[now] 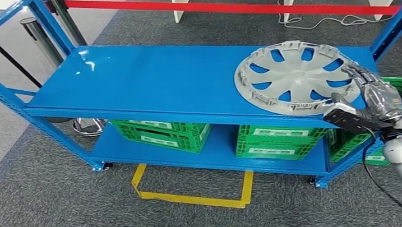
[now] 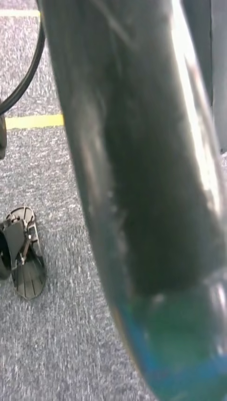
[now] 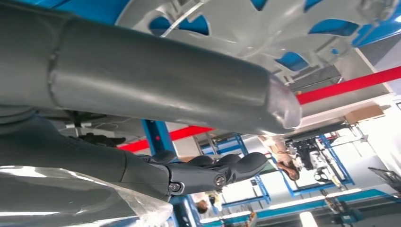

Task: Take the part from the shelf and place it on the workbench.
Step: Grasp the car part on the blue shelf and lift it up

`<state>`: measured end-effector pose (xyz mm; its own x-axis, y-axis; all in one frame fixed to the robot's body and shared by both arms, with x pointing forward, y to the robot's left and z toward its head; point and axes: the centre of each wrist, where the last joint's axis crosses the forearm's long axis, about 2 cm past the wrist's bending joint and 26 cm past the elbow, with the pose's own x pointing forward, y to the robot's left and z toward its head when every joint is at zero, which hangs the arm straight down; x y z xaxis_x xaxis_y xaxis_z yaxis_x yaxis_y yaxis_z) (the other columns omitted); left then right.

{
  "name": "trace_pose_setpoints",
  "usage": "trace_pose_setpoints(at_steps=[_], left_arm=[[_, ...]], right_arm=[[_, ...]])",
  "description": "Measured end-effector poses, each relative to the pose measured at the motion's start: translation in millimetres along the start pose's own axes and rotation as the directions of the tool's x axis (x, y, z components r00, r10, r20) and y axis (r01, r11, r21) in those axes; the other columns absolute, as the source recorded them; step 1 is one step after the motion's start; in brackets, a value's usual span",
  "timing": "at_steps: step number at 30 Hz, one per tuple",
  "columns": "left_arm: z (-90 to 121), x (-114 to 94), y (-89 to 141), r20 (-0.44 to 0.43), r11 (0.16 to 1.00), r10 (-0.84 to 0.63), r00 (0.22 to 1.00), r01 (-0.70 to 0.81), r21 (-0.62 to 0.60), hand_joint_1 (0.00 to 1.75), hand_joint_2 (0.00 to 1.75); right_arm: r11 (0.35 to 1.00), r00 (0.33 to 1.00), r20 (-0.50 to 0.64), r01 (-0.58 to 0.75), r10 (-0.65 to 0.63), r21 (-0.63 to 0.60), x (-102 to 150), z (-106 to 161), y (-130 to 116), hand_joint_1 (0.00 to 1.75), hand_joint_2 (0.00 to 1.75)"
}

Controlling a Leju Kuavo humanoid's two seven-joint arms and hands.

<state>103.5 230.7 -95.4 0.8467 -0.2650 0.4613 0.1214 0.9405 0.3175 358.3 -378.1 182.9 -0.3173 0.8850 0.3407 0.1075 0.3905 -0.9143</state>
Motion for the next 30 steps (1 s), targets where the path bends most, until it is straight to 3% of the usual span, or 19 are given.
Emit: trace_pose_setpoints(at_steps=[30], left_arm=[[-1, -1, 2, -0.001, 1.0, -0.003, 1.0, 0.003, 0.0, 0.0, 0.0]], right_arm=[[0.998, 0.999, 0.002, 0.046, -0.046, 0.033, -2, 12, 8, 0.0, 0.0]])
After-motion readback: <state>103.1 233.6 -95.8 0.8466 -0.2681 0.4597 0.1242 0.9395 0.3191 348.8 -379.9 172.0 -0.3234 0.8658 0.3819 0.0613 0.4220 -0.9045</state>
